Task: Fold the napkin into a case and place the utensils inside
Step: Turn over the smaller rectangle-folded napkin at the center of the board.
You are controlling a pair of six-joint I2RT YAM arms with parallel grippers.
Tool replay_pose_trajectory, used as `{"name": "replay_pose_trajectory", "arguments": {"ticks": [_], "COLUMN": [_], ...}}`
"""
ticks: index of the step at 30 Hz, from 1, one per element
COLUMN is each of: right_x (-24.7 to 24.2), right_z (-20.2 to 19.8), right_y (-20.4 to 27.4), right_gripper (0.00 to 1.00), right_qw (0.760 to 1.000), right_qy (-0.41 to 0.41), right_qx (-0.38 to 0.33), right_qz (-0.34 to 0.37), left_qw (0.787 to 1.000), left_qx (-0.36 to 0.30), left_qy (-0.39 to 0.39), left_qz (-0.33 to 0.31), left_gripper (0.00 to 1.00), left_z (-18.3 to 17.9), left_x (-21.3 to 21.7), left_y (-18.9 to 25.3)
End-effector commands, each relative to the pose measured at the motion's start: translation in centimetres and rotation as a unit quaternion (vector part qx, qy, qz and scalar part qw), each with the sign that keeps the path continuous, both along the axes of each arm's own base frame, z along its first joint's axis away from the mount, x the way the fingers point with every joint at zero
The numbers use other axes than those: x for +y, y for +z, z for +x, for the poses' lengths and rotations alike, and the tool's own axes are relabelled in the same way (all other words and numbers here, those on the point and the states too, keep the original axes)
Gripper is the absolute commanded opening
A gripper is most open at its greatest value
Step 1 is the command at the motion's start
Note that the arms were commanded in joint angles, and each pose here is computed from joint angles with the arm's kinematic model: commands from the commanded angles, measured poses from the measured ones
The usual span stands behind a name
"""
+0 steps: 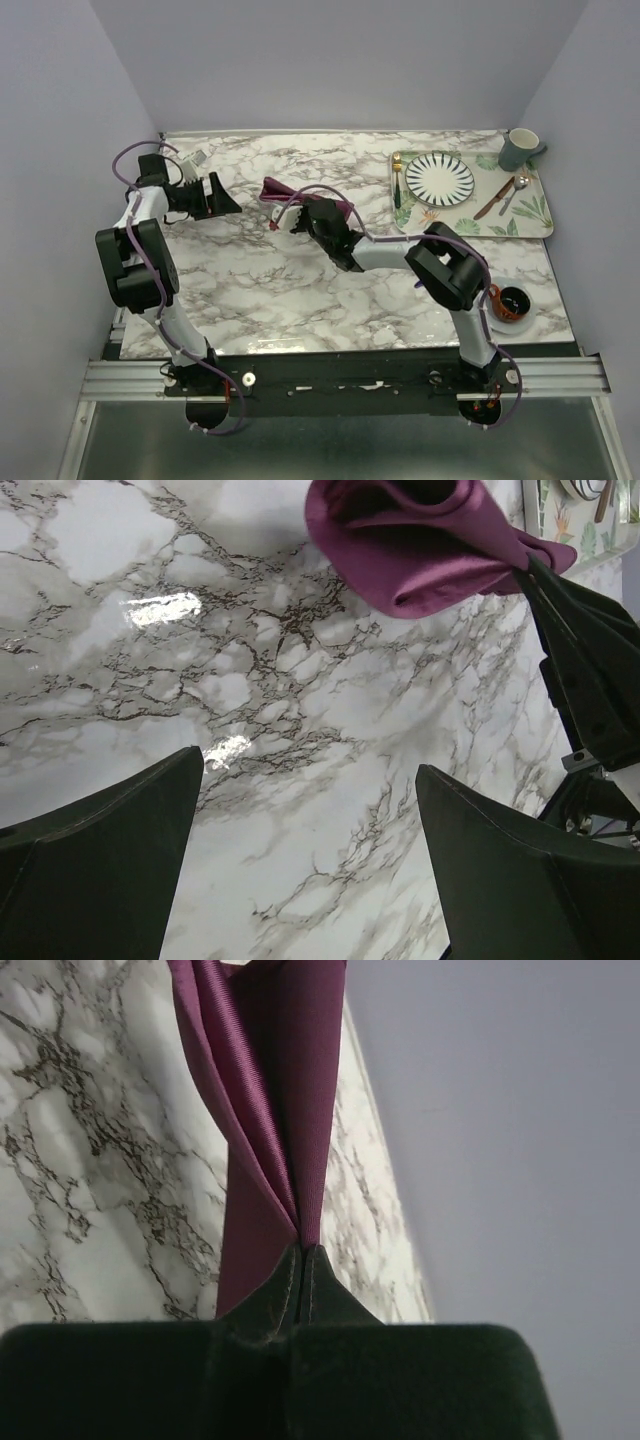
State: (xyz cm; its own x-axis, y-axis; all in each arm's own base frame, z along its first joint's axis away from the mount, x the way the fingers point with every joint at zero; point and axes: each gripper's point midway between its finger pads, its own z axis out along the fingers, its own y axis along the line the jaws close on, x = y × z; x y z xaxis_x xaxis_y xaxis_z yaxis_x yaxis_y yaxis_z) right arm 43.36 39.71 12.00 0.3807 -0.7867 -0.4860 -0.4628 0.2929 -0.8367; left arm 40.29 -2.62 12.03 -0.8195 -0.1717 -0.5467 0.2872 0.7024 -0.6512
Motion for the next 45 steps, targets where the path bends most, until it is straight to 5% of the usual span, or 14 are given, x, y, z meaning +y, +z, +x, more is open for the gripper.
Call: {"name": "replay_pose_trajectory", "arguments": {"ticks": [1, 10, 17, 20, 24, 27, 32, 34, 39, 42, 45], "right_x": [0.1, 1.2, 1.3, 1.1, 0.7, 1.1, 1.0, 0.6, -2.4, -5.0, -6.8], "right_z": [-1.8, -7.2, -12.1, -13.2, -13.9, -14.4, -16.3, -16.0, -15.3, -13.4, -11.9], "right_y": [2.8, -3.1, -6.5, -7.9, -7.7, -5.0, -2.8, -0.4, 1.4, 2.3, 2.7], "right_gripper": [0.01, 0.01, 0.06, 0.24, 0.78, 0.95, 1.00, 1.00, 1.00, 1.00, 1.00], "right_qw": [0.995, 0.993, 0.994, 0.994, 0.994, 0.995, 0.985, 0.981, 0.936, 0.884, 0.817], "right_qy": [-0.009, 0.040, 0.063, 0.061, 0.054, 0.051, 0.061, 0.062, 0.054, 0.033, 0.026], "right_qx": [-0.098, -0.101, -0.041, -0.007, 0.026, 0.064, 0.158, 0.185, 0.347, 0.462, 0.566], "right_qz": [0.015, -0.049, -0.079, -0.091, -0.091, -0.065, -0.041, -0.010, 0.023, 0.064, 0.108], "left_qw": [1.000, 0.999, 0.999, 0.999, 0.997, 0.993, 0.964, 0.951, 0.946, 0.971, 0.991], "left_qx": [-0.024, -0.025, -0.035, -0.038, -0.056, -0.073, -0.131, -0.201, -0.266, -0.206, -0.110], "left_qy": [0.016, 0.027, 0.007, -0.004, -0.028, -0.050, -0.016, 0.010, 0.050, -0.049, -0.059], "left_qz": [0.011, 0.002, 0.013, 0.017, 0.034, 0.075, 0.229, 0.236, 0.181, 0.114, 0.046], "left_gripper": [0.99, 0.99, 0.99, 0.99, 0.99, 0.99, 0.99, 0.99, 0.99, 0.99, 0.99], "left_z": [-0.1, -2.0, -4.0, -4.4, -4.6, -4.3, -1.0, 0.7, 1.7, 0.3, -1.7], "left_x": [1.0, 2.1, 1.7, 1.6, 1.5, 0.9, 1.3, 1.0, -0.2, -3.8, -6.3], "left_y": [0.7, 0.6, 0.9, 1.1, 2.1, 3.2, 5.1, 8.3, 12.9, 11.3, 8.8]}}
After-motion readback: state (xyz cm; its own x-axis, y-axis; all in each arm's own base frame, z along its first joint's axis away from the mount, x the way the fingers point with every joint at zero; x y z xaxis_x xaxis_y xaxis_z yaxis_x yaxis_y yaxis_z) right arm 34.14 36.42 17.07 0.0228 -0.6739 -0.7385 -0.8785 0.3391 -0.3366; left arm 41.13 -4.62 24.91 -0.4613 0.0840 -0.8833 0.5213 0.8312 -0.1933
